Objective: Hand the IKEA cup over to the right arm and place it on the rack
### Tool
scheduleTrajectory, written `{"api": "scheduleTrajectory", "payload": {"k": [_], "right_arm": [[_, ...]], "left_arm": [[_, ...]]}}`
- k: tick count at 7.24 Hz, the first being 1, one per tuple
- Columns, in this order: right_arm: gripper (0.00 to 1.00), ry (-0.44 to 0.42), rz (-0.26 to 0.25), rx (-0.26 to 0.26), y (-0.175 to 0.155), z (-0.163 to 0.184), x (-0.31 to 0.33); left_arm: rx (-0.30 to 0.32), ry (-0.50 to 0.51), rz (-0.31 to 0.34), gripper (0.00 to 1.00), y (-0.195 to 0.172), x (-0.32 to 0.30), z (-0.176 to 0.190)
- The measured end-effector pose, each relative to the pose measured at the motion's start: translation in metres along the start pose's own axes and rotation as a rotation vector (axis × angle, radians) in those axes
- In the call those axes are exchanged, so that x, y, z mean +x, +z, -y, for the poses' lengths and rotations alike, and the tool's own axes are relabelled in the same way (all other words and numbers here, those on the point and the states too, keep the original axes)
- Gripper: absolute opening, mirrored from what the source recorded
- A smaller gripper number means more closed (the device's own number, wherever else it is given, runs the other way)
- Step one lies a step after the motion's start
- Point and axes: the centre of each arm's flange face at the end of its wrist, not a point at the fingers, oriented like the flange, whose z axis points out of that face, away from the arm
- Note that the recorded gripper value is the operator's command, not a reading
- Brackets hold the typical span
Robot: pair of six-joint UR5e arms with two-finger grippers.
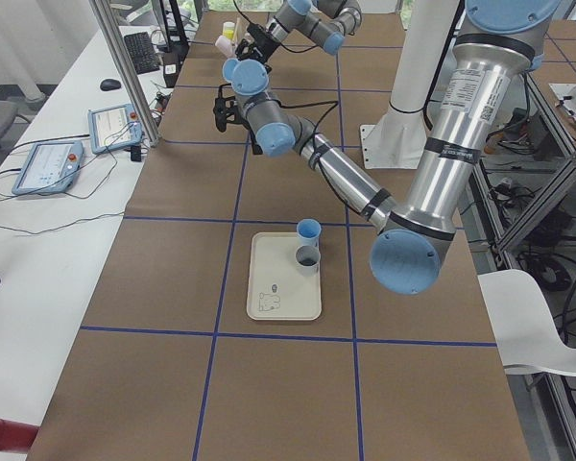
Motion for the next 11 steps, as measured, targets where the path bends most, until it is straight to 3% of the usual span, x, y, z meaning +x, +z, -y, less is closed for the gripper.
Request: {"api": "scheduleTrajectory", "payload": {"k": [2, 3, 4, 6, 8, 11], "right_arm": [[0.28, -0.132, -0.033, -0.177, 0.008, -0.032, 0.067], [0.26, -0.233, -0.054, -0.262, 0.005, -0.062, 0.101], [0.26, -0.340, -0.067, -0.335, -0.004, -0.104, 0.132], [0.26, -0.550, -0.067, -0.486, -0.029, -0.197, 0.194], [0.39, -0.724, -0.033, -0.628, -0.055, -0.277, 0.243], [0.39, -0.908, 0.018, -0.799, -0.078, -0.356, 0.279]], "left_arm": [[0.071, 0.145, 0.182, 1.00, -0.002, -0.065, 0.010], [0.065, 0.241, 0.280, 1.00, -0.010, -0.093, 0.018], [0.043, 0.307, 0.337, 1.00, -0.016, -0.117, 0.021], [0.019, 0.346, 0.373, 1.00, -0.021, -0.138, 0.021], [0.015, 0.343, 0.374, 1.00, -0.022, -0.141, 0.020], [0.014, 0.338, 0.369, 1.00, -0.021, -0.140, 0.020]]}}
